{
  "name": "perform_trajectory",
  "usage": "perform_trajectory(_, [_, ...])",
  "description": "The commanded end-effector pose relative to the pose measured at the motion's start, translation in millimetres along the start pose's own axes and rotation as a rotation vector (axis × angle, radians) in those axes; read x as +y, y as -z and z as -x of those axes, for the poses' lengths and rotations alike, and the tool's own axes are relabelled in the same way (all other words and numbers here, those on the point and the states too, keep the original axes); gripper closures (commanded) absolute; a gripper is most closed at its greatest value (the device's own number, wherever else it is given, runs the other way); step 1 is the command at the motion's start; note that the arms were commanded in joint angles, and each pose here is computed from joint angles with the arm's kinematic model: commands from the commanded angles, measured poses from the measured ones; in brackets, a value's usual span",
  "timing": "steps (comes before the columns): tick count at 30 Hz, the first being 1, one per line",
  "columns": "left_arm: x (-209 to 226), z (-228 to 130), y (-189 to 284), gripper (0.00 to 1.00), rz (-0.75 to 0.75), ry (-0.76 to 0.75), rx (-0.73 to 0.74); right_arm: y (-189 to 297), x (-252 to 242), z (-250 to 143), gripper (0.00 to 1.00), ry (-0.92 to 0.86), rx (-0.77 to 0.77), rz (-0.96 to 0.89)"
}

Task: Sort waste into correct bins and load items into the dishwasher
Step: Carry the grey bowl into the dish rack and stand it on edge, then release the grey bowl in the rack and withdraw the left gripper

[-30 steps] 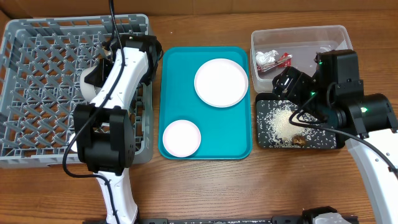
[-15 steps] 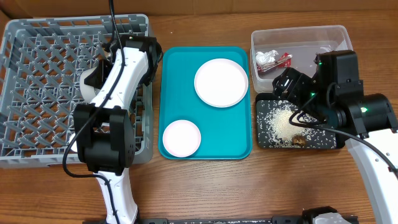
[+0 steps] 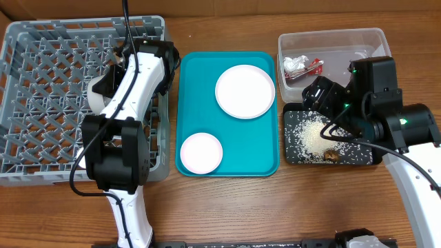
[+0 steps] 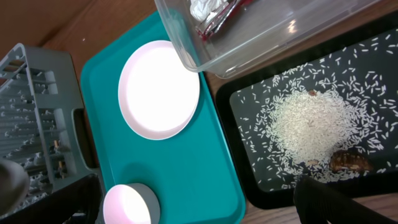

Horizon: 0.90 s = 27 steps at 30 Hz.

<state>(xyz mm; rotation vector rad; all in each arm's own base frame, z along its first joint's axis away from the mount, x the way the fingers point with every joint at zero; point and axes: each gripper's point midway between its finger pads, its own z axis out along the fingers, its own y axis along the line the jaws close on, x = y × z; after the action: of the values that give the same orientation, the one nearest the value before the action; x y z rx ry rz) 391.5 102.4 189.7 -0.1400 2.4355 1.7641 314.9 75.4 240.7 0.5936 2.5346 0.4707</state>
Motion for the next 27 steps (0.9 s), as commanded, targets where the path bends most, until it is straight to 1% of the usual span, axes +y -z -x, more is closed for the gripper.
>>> perform_trajectory(1, [-10,1,7,0.96,-0.006,-0.030,-0.013,10,3,3,0.00,-0.001,-0.024,0.017])
perform_trajectory(7, [-12,1,5,0.96,-0.018,-0.011,-0.005,10,2,1,0.00,-0.002,-0.016,0.011])
perform_trajectory(14, [-33,-2,7,0.96,-0.124,0.030,0.029,10,2,1,0.00,-0.002,-0.017,0.011])
perform_trajectory(16, [-41,-5,12,0.93,-0.161,0.023,0.040,10,2,1,0.00,-0.002,-0.017,0.011])
perform_trajectory(20, [-52,-12,21,0.80,-0.218,-0.006,0.060,10,2,1,0.00,-0.002,-0.018,0.012])
perform_trajectory(26, [-64,-19,32,0.77,-0.278,-0.030,0.078,10,2,1,0.00,-0.002,-0.020,0.013])
perform_trajectory(27, [-66,-20,34,0.75,-0.295,-0.030,0.084,10,2,1,0.00,-0.002,-0.020,0.013])
